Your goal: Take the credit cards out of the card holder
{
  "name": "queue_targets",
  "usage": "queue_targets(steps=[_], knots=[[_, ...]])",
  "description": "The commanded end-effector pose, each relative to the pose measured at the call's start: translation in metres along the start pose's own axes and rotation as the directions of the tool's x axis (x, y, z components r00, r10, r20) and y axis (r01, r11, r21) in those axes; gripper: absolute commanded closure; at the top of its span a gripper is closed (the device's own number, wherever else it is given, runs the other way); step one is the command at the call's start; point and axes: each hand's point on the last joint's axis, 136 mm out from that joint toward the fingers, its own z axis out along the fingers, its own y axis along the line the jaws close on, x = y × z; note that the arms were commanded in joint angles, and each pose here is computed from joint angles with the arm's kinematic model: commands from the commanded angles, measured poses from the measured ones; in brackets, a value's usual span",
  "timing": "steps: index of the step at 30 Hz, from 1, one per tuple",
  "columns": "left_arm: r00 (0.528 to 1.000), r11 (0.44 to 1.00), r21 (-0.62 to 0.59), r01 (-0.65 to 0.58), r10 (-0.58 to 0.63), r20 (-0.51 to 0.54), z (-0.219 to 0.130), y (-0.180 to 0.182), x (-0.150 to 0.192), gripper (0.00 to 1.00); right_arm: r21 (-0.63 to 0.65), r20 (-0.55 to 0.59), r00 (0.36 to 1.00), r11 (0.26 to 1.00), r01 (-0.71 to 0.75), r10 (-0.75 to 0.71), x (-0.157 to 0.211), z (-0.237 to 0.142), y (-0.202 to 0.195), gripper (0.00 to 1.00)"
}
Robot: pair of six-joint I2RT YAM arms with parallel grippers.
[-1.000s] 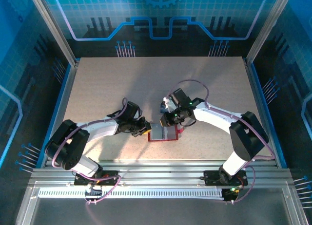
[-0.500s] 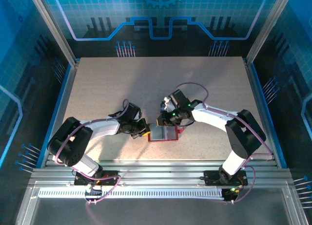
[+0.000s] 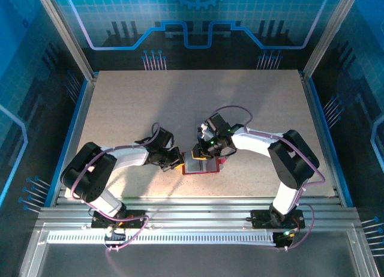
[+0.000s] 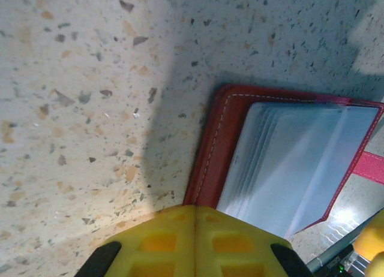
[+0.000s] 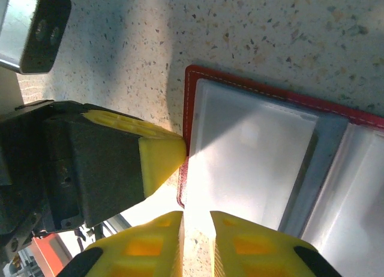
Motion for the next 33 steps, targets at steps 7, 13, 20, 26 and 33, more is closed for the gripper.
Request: queue_targets(steps=[7,13,20,26,33], knots=[[1.0,0.997,-0.074,-0.016,0.015,-0.02,0.005,0.014,0.003,0.93,-0.018,-0.05,0.999,1.0,-0.02,0.019,0.01,0.01,0.0,0.79],[1.0,0.996,-0.092,-0.016,0.015,-0.015,0.005,0.016,0.001,0.93,-0.022,-0.068,0.997,0.999,-0.028,0.026,0.013,0.013,-0.002,0.76],[1.0,0.996,-0.091,-0.018,0.017,-0.012,0.005,0.016,0.001,0.93,-0.016,-0.086,0.996,0.999,-0.031,0.03,0.016,0.017,-0.004,0.7],[1.0,0.996,-0.088,-0.02,0.019,-0.014,0.004,0.015,0.001,0.93,-0.006,-0.097,0.995,0.999,-0.034,0.034,0.018,0.019,-0.006,0.65],[1.0,0.996,-0.086,-0.021,0.02,-0.006,0.002,0.013,0.0,0.94,0.008,-0.11,0.993,0.999,-0.037,0.038,0.02,0.023,-0.011,0.6]])
